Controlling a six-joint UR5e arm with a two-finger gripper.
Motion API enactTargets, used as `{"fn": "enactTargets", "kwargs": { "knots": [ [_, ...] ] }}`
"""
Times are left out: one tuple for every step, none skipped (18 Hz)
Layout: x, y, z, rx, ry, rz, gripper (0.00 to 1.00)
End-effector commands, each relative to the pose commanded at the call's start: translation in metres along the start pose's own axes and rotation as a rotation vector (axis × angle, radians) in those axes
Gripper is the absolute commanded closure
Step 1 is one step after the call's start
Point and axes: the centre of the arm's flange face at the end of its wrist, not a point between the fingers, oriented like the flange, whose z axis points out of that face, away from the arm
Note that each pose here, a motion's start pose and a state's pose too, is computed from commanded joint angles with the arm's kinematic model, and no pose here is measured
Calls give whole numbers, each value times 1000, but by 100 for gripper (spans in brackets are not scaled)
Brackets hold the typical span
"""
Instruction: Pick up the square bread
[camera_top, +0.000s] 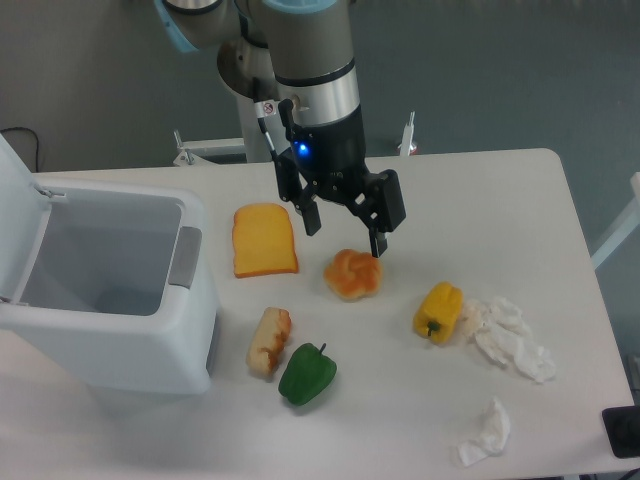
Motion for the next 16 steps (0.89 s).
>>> {"fn": "enactTargets", "kwargs": {
  "knots": [
    [0, 0, 1, -1, 1, -2, 0],
    [0, 0, 1, -1, 1, -11, 0],
    [0, 0, 1, -2, 0, -27, 0],
    [-1, 0, 0, -1, -1, -46, 0],
    [0, -1, 2, -1, 3, -66, 0],
    [0, -1, 4, -3, 5, -78, 0],
    [1, -3, 7, -1, 7, -73, 0],
    [0, -5, 17, -3, 9, -71, 0],
    [-2, -7, 22, 2, 3, -70, 0],
    [-1, -8, 27, 2, 5, -68, 0],
    [1, -9, 31, 0, 11, -70, 0],
    [3, -10, 32, -2, 15, -68, 0],
    [6, -8, 36, -6, 22, -67, 0],
    [7, -7, 40, -10, 27, -67, 0],
    [10, -6, 44, -14, 33, -64, 0],
    [11, -6, 44, -14, 33, -58, 0]
  ]
}}
